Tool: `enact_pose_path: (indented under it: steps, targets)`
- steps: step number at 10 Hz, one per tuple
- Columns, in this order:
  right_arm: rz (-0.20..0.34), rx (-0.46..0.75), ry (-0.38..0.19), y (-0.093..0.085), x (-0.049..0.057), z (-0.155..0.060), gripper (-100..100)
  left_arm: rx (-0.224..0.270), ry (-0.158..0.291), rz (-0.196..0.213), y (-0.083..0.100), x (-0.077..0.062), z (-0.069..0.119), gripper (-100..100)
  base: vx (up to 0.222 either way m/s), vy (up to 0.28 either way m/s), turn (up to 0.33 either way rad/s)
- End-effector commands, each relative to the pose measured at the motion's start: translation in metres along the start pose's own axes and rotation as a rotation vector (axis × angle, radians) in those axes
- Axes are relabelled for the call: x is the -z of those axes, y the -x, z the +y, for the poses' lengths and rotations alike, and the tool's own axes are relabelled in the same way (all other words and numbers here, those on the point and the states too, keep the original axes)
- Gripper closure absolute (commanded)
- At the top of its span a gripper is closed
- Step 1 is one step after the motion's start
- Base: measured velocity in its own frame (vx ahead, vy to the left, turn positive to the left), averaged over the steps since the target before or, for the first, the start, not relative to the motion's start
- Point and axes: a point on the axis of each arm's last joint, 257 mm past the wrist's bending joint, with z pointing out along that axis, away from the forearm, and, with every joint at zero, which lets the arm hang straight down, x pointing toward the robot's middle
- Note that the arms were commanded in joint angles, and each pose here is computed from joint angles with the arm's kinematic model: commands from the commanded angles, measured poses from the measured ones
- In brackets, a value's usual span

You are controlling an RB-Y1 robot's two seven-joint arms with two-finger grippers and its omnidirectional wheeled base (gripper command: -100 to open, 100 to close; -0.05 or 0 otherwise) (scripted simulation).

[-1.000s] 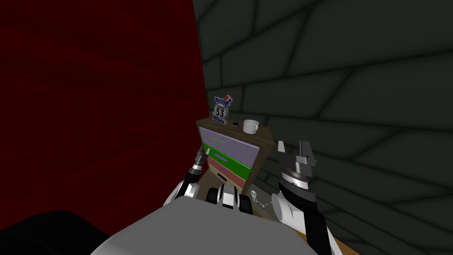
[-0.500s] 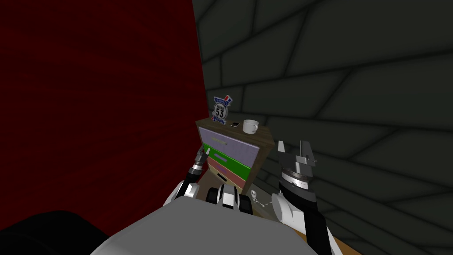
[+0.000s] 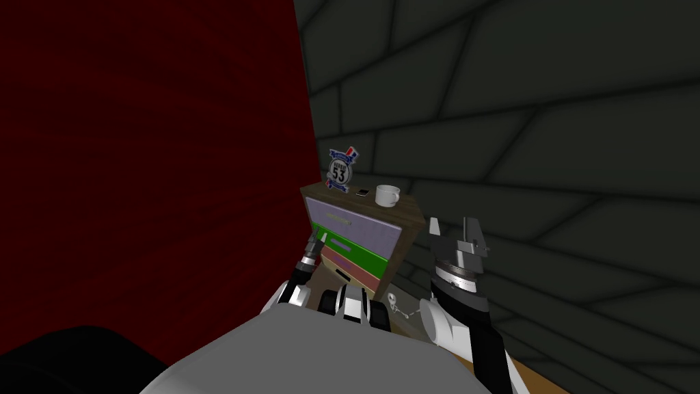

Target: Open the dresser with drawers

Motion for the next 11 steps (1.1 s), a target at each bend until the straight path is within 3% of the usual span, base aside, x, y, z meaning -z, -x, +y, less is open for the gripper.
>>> enact_pose_path:
  steps: [1, 11]
  targets:
    - [0.000, 0.000, 0.000, 0.000, 0.000, 0.000, 0, 0.006, 0.030, 0.000, -0.001, 0.004, 0.017, -100, 0.006, 0.020, -0.033]
    - [0.000, 0.000, 0.000, 0.000, 0.000, 0.000, 0, 0.028, 0.170, 0.005, -0.012, 0.027, 0.090, -100, 0.009, 0.025, -0.048]
